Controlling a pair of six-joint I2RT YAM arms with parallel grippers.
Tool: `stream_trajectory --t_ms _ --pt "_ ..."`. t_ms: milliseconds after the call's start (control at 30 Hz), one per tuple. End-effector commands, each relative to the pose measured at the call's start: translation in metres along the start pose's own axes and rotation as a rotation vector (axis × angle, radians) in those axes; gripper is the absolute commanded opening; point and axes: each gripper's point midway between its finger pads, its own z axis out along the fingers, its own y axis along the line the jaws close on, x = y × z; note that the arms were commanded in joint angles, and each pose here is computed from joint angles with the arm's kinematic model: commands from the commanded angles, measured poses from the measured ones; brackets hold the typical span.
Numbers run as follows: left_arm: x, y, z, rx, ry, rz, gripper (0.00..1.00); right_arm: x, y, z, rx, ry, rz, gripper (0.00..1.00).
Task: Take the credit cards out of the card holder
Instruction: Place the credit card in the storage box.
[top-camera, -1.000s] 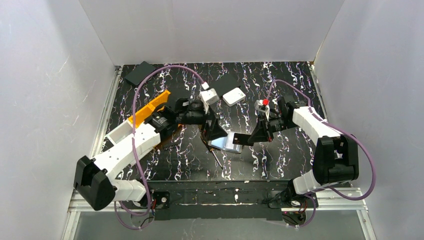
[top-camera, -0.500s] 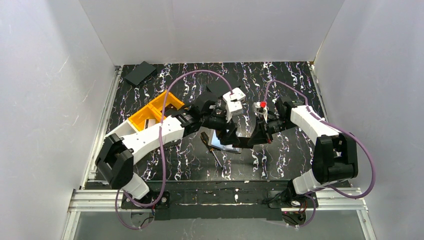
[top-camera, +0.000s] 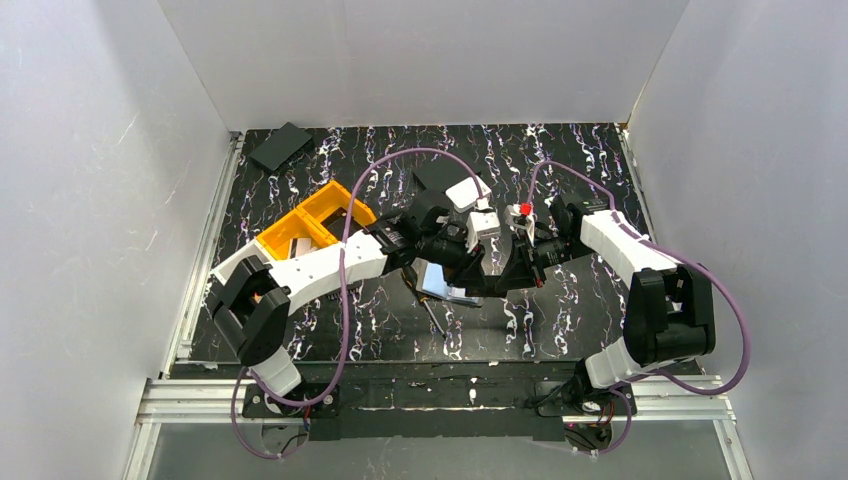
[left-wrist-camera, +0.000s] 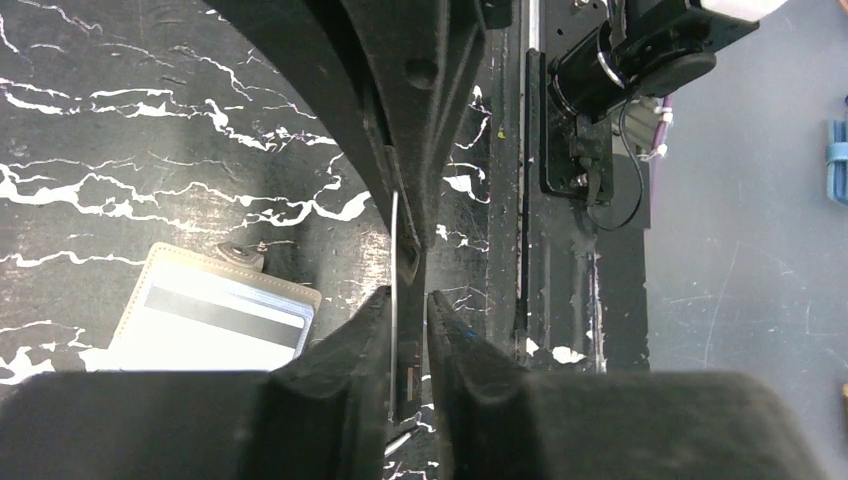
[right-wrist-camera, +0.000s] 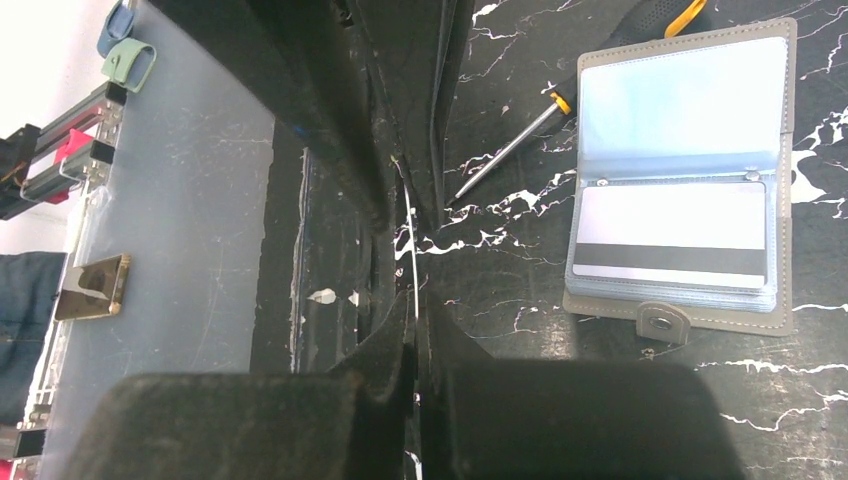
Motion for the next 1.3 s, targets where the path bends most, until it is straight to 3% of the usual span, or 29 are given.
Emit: stream_trajectory --t_ms 0,67,200,367,433,500,700,1000,1267 --pt "-0.021 -0.007 -0.003 0.027 -0.024 0.03 0.09 -0.011 0.001 0.0 -0.01 -0.01 -0.032 0.01" --pt "-0.018 -0.007 -0.002 0.033 -0.006 0.018 0.0 -0.01 0.001 0.0 -0.011 -0.008 -0.03 0.01" --pt "-0.014 -0.007 -0.005 0.028 0.013 0.019 0.0 -0.01 0.0 0.0 -0.011 -0.005 -0.028 0.02" --pt "-0.003 -0.006 -0.022 -0.033 0.045 0.064 0.0 -0.014 0.001 -0.003 0.0 -0.003 -0.039 0.7" --pt "0.001 -0.005 -0.033 -0.071 0.05 0.083 0.0 -0.016 -0.001 -0.006 0.016 -0.008 -0.047 0.88" --pt "0.011 0.001 -0.048 -0.126 0.056 0.087 0.0 -0.018 -0.002 -0.012 0.037 -0.024 -0.05 0.97" --pt "0.032 0.025 -0.113 -0.326 0.062 0.097 0.0 -0.024 -0.006 -0.024 0.083 -0.061 -0.059 0.98" --pt "0.062 0.09 -0.214 -0.758 0.088 0.131 0.0 -0.024 -0.008 -0.026 0.098 -0.065 -0.059 0.98" --pt "0.063 0.141 -0.25 -0.897 0.041 0.093 0.0 -0.023 -0.009 -0.027 0.103 -0.072 -0.055 0.98"
